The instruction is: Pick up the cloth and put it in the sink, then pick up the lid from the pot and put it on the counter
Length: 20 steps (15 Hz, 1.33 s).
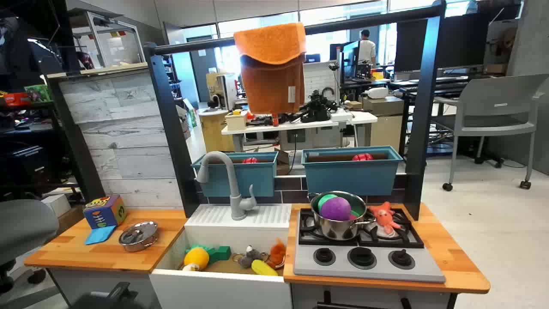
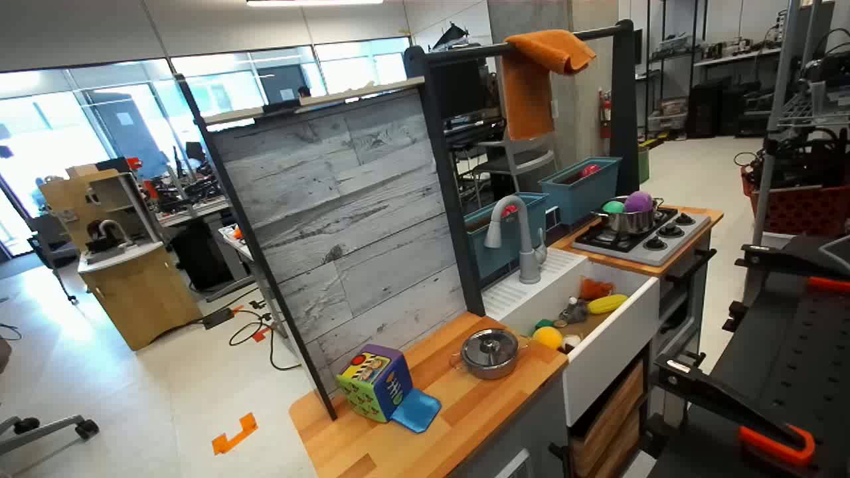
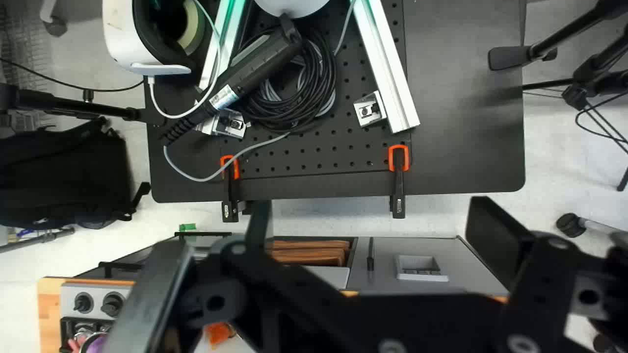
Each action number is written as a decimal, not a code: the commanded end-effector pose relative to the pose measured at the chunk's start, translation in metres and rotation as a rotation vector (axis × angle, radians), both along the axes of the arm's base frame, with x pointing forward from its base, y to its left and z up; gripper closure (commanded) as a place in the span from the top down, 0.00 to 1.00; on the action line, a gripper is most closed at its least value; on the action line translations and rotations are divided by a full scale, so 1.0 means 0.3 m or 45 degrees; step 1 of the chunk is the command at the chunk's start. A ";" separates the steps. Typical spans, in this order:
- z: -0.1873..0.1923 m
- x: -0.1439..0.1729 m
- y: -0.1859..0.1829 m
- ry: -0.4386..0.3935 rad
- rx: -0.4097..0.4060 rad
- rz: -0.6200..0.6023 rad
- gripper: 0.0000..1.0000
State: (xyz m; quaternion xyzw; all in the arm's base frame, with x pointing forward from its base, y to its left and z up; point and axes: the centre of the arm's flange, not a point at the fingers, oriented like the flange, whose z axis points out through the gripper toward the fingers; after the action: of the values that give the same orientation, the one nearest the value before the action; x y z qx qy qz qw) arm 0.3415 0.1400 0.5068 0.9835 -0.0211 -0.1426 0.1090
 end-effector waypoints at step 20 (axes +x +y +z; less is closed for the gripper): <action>-0.086 0.192 -0.141 -0.464 0.142 -0.157 1.00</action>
State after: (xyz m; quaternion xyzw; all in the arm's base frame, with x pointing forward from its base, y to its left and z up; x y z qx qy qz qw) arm 0.3738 0.1255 0.4911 0.9966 -0.0494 -0.0227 0.0627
